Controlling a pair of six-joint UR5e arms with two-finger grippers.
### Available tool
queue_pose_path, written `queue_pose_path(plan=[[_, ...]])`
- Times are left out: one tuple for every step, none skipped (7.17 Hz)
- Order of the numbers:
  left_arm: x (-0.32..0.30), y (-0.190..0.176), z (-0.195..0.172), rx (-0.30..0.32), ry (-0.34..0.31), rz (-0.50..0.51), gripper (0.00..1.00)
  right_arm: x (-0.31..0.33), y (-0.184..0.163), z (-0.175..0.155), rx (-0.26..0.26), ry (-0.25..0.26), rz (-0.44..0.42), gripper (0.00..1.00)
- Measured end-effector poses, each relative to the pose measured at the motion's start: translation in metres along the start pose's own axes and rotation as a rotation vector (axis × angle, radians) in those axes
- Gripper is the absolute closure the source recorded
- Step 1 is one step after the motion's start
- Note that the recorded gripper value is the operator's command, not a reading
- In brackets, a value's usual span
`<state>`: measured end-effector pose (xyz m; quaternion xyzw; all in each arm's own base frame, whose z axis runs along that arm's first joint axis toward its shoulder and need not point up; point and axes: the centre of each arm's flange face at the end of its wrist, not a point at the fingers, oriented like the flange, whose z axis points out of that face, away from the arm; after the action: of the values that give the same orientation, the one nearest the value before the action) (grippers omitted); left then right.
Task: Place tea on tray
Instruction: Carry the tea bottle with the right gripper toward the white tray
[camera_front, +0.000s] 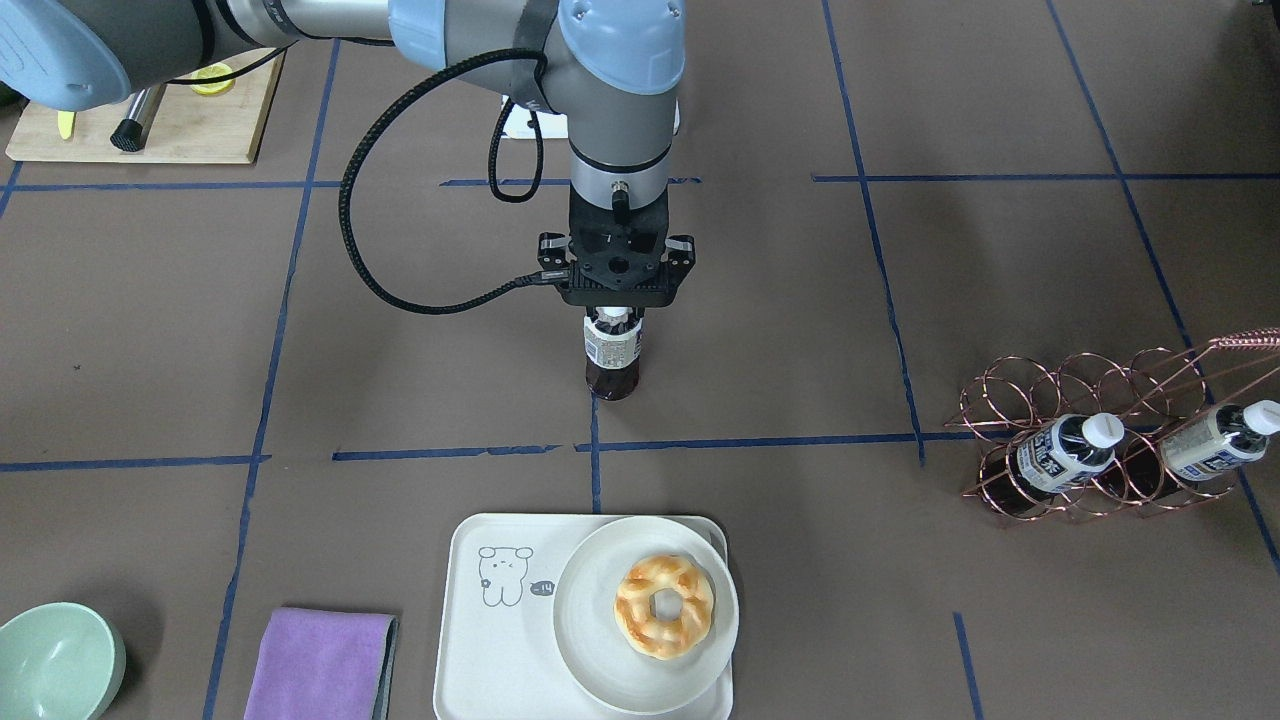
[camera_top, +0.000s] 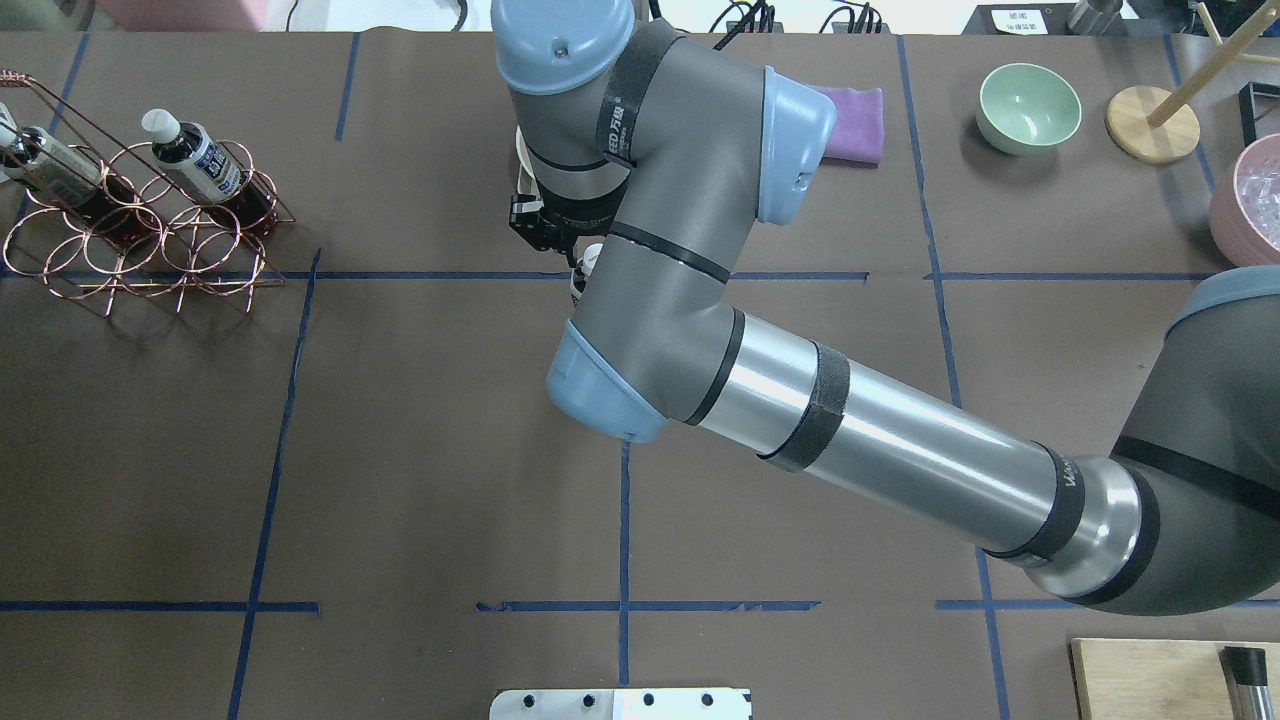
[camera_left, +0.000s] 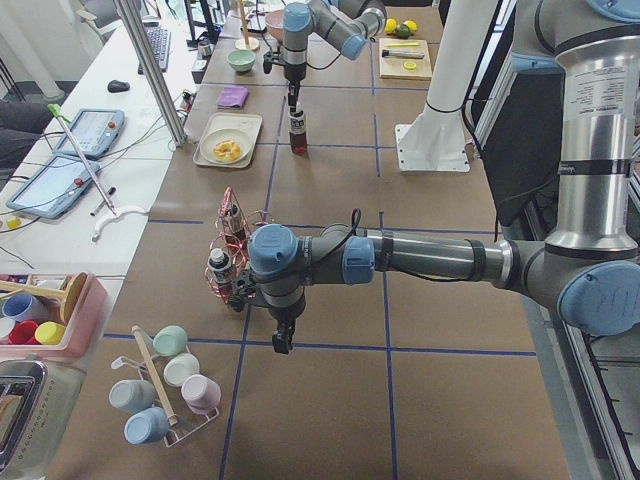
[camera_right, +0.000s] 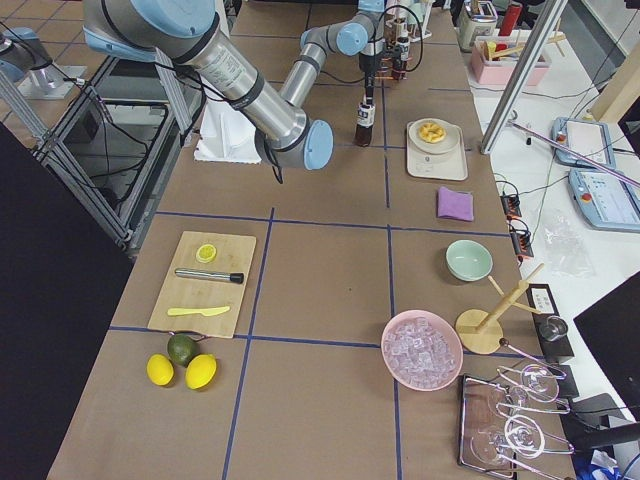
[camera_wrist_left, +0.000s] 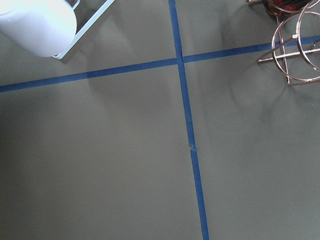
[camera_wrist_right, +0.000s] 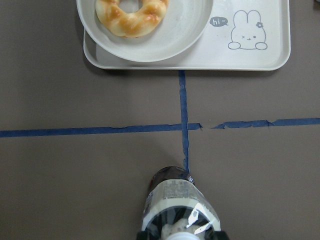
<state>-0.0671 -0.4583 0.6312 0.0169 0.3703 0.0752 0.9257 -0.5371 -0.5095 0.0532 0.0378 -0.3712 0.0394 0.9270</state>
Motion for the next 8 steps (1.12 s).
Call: queue_pose_path(plan=[[0.000, 0.000, 0.000, 0.000, 0.000, 0.000, 0.00, -0.001, 0.001, 0.000, -0.001, -0.001, -0.001, 0.98], [0.000, 0.000, -0.001, 0.001, 0.000, 0.001, 0.00, -0.002, 0.001, -0.001, -0.001, -0.003, -0.002, 0.99], [0.001, 0.000, -0.001, 0.003, 0.000, 0.002, 0.00, -0.003, 0.000, -0.005, 0.001, -0.005, -0.001, 1.00], [0.002, 0.000, -0.002, 0.004, -0.001, 0.004, 0.00, 0.001, -0.010, -0.012, 0.011, -0.007, 0.007, 1.00], [0.002, -0.001, -0.002, 0.005, -0.002, 0.005, 0.00, 0.016, -0.036, -0.024, 0.022, -0.006, 0.008, 1.00], [0.003, -0.001, -0.003, 0.005, -0.001, 0.006, 0.00, 0.040, -0.075, -0.033, 0.021, 0.005, -0.006, 1.00], [0.003, -0.002, -0.003, 0.006, -0.001, 0.007, 0.00, 0.062, -0.121, -0.037, 0.013, 0.021, -0.015, 1.00], [0.004, -0.002, -0.004, 0.008, -0.002, 0.007, 0.00, 0.078, -0.170, -0.037, 0.008, 0.026, -0.015, 1.00]])
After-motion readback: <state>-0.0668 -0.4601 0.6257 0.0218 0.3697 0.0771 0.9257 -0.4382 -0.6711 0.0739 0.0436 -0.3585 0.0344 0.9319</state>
